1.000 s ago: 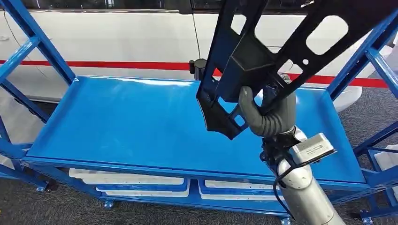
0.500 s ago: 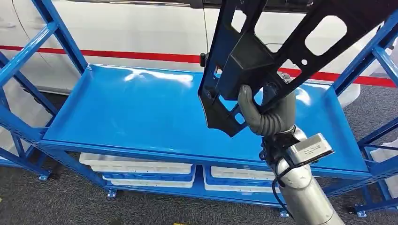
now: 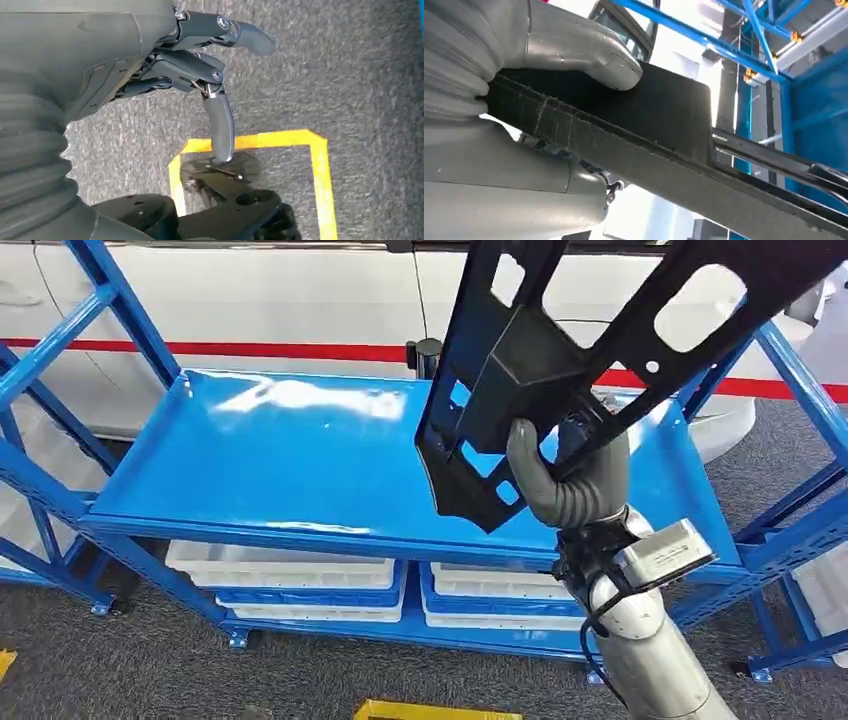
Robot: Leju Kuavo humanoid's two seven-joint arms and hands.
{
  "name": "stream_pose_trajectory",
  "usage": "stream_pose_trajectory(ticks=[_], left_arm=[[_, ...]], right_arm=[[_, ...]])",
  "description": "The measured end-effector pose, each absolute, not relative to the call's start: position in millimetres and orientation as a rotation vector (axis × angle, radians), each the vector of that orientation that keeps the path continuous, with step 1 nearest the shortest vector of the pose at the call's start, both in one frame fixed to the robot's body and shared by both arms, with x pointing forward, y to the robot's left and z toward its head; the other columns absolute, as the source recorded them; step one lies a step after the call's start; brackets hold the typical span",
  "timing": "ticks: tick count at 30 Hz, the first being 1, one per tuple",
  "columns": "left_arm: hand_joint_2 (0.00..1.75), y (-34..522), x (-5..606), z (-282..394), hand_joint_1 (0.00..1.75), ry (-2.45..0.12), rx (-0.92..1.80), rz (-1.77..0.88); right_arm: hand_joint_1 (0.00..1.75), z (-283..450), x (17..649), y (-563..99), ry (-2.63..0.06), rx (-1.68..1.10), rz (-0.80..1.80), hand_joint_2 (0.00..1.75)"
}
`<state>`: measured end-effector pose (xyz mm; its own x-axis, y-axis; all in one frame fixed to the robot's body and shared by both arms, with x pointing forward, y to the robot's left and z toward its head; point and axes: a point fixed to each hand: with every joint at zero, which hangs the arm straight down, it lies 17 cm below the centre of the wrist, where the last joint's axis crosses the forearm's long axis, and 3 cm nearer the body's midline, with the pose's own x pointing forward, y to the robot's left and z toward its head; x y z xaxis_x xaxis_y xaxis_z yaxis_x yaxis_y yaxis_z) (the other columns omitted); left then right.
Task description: Take the parts from the cabinet and place them on the table.
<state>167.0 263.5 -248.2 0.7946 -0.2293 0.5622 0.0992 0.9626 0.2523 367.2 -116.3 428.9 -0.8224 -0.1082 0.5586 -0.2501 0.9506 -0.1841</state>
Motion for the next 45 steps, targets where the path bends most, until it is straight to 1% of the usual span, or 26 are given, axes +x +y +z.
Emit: stream_pose_trajectory(ticks=[12,26,30,33,35,45], left_arm=[[1.75,263,170,-247,0.0,-0.636,0.213,-0.179],[1.75,263,170,-247,0.0,-0.636,0.213,-0.177],[1.75,262,168,-247,0.0,-0.635,0.214,-0.176],[1.75,265,165,-249,0.0,-0.626,0.22,-0.18],[1.75,264,166,-248,0.0,-0.628,0.22,-0.18],[1.75,268,165,-249,0.0,-0.626,0.224,-0.181]], right_arm=[[1.75,431,355,-119,-2.571,0.245,0.31,1.75],[1.75,426,356,-121,-2.558,0.241,0.3,1.75],[1.75,428,355,-126,-2.581,0.183,0.267,1.75],[1.75,419,358,-120,-2.505,0.299,0.236,1.75],[1.75,419,359,-120,-2.492,0.324,0.232,1.75],[1.75,410,370,-121,-2.45,0.306,0.225,1.75]])
